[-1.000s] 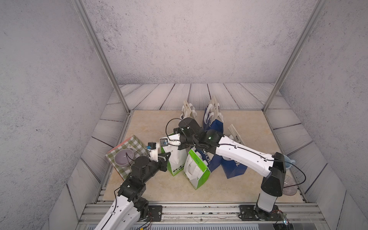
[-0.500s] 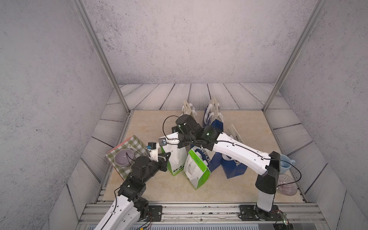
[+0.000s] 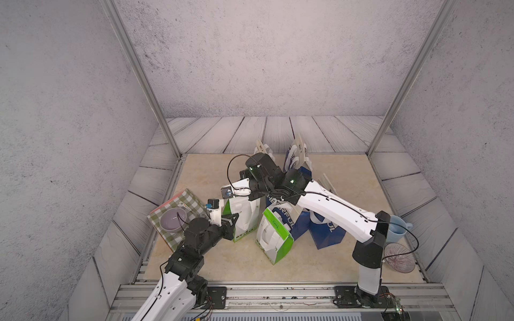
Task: Open the takeout bag
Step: Open the takeout bag at the center of the board.
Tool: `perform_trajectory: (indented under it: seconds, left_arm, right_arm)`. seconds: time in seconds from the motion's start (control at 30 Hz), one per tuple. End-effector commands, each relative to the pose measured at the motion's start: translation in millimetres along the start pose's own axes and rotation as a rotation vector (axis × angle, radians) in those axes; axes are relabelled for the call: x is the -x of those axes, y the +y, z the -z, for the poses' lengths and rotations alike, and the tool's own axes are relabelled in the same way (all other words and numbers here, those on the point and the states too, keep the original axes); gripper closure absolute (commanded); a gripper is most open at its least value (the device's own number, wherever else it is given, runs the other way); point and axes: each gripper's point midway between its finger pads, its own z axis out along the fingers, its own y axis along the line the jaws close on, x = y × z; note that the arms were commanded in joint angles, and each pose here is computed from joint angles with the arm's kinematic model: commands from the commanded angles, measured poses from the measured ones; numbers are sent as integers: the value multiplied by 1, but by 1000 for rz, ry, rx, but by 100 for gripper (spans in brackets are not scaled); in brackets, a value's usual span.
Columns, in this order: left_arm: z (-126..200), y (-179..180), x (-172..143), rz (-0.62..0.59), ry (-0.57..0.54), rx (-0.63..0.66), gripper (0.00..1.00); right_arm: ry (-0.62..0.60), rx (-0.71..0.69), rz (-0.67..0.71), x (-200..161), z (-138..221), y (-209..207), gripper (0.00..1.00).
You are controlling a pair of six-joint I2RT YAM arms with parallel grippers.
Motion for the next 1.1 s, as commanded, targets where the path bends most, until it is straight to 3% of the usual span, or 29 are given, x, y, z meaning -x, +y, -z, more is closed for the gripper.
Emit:
perform_trajectory:
  seconds: [0.0,0.07,0.23,0.3,0.47,0.73,1.0,1.07]
  left_arm:
    - [2,-5,5,-15,-13,-16,100]
    - [2,-5,5,-15,-12,-17,100]
    - [3,-6,6,-9,-14,-16,100]
    - [4,-6,8,-10,-19,-14,88]
    - [7,-10,15,-14,-30,-18,64]
    - [12,-19,32,-45,-42,-26,48]
    - [13,-25,47,-98,-25,-13,48]
    - [10,-28,47,-101,-14,-28,55]
  right_arm:
    - [-37,-52,-61,10,10,-20,100]
    - [-30,-60,-89,8,8,-21,100]
    - [-5,-72,-137,3,1,-20,85]
    - [-7,-68,-157,3,2,-19,78]
    - [-10,-51,-197,3,2,-16,76]
    - [-50,-51,-323,5,17,-25,75]
    - [-147,-48,-534,13,63,-32,71]
    - [-173,-42,-587,14,74,-27,71]
